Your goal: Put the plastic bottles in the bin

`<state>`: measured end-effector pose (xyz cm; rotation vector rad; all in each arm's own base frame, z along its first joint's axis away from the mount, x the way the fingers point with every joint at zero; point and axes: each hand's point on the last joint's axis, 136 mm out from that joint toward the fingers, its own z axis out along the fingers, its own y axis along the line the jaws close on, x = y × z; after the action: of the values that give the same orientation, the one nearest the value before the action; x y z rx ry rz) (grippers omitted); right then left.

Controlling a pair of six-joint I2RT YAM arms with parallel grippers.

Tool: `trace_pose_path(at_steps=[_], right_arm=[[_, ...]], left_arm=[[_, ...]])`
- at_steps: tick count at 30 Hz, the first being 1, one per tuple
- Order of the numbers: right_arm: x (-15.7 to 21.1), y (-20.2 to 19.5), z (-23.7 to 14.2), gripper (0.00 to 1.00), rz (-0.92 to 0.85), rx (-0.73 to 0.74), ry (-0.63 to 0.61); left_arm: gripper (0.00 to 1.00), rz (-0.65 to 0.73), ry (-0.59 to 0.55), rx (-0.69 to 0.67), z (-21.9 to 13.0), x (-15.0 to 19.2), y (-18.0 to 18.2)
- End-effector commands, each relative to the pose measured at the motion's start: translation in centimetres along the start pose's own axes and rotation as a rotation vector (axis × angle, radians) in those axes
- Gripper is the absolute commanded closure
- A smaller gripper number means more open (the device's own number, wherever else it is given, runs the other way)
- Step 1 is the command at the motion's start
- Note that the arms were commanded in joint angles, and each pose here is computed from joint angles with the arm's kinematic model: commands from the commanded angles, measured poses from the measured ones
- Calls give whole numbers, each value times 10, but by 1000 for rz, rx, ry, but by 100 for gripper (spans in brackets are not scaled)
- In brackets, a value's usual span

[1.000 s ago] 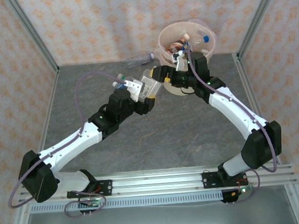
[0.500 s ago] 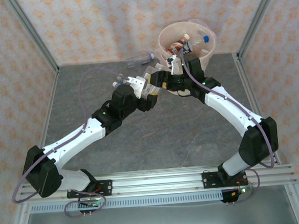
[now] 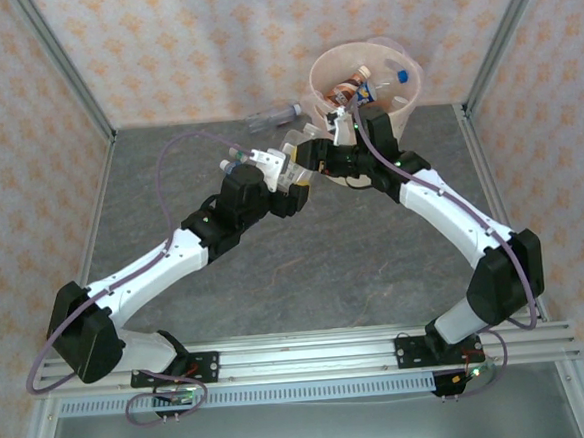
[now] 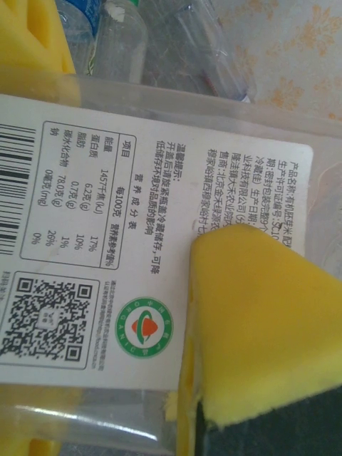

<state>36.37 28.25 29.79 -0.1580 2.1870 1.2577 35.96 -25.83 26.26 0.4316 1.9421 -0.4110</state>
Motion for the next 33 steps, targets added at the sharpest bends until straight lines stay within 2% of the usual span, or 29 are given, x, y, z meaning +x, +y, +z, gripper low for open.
trace_pose_path(at_steps=[1, 3, 5, 8, 11, 16, 20, 23, 28, 33], right_arm=[[-30, 9, -17, 62, -105, 51, -143], [-43, 12, -27, 64, -155, 90, -198], [-59, 12, -40, 64, -215, 165, -261], [-94, 11, -66, 64, -308, 321, -395], [-131, 13, -93, 63, -365, 442, -531], [-179, 15, -124, 60, -397, 535, -668], [-209, -4, -148, 60, -371, 638, -745], [-223, -29, -157, 58, -342, 727, -733], [-229, -76, -155, 57, -279, 838, -629], [-220, -96, -137, 52, -215, 756, -488]], left_arm=[[24, -33, -24, 5, -7, -13, 0], [8, -68, -51, 45, -12, -14, -2], [1, -120, -97, 79, -18, -15, -1], [0, -190, -173, 88, -29, -14, 6], [0, -249, -206, 25, -39, -3, 22], [0, -307, -180, -149, -53, 25, 58], [0, -329, -169, -229, -63, 40, 75], [0, -337, -165, -267, -69, 47, 83], [0, -336, -160, -295, -73, 51, 89], [0, -339, -154, -308, -72, 52, 92]])
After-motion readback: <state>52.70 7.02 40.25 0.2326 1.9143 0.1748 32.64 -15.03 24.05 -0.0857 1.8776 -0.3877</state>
